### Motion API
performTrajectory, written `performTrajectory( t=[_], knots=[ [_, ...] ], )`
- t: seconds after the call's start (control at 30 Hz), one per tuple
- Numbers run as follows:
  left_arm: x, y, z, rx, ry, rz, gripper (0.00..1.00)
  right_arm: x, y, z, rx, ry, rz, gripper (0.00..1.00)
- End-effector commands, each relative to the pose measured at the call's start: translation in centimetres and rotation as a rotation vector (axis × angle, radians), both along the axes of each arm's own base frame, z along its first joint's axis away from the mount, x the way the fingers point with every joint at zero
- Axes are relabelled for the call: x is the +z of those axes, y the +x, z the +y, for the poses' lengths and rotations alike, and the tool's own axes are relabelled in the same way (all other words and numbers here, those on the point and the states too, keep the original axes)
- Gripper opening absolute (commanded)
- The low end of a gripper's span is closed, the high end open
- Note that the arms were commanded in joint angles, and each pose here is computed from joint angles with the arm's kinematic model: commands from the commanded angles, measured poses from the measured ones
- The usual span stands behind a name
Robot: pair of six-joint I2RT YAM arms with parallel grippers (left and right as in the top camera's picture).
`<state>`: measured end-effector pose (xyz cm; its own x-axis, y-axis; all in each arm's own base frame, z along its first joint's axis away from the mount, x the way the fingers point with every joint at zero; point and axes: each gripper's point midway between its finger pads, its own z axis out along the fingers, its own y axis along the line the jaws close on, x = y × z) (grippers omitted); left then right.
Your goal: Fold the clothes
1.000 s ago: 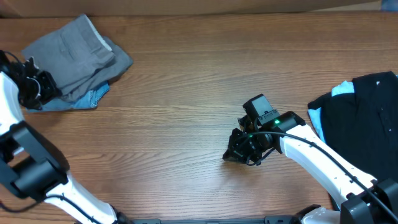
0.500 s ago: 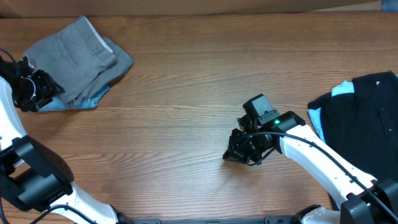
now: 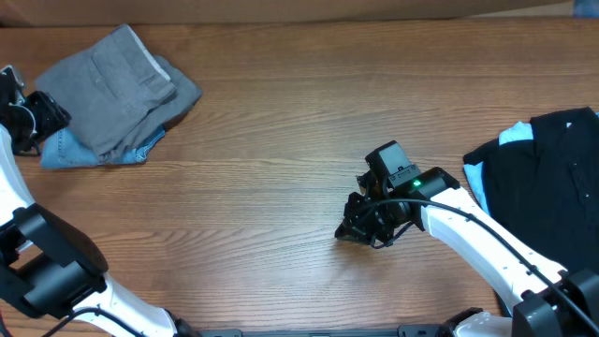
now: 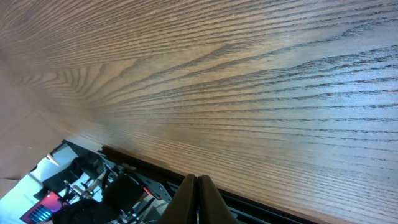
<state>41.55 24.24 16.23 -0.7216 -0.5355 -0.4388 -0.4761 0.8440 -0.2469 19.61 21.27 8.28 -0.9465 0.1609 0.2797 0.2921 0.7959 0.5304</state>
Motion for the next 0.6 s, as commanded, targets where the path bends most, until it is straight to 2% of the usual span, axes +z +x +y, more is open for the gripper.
performTrajectory(
  t=[0.0,0.13,0.23,0.37,0.4,0.5,0.57],
  knots=[
    [-2.7,1.4,0.7,0.002,-0.036,0.003,0.52,0.7,0.5,0.3,0.008,0.010,-0.035,0.05],
    [-5.2,3.9,0.0,-0.015,-0.157,-0.067,0.52,0.7,0.6,0.3,0.008,0.012,-0.039,0.05],
    [-6.3,4.8,1.1,0.031,-0.168,-0.090,0.52,0.7,0.5,0.3,0.008,0.010,-0.035,0.05],
    [-4.8,5.7,2.9,0.051,-0.171,-0.187,0.56,0.7,0.5,0.3,0.008,0.010,-0.033,0.05],
    [-4.5,5.7,3.4,0.060,-0.168,-0.202,0.59,0.7,0.5,0.3,0.008,0.011,-0.035,0.06],
    [-4.0,5.5,4.9,0.081,-0.165,-0.239,0.81,0.7,0.8,0.4,0.008,0.017,-0.048,0.08],
    [-3.9,5.2,5.6,0.089,-0.164,-0.250,0.83,0.8,1.0,0.5,0.008,0.022,-0.057,0.09]
  ],
)
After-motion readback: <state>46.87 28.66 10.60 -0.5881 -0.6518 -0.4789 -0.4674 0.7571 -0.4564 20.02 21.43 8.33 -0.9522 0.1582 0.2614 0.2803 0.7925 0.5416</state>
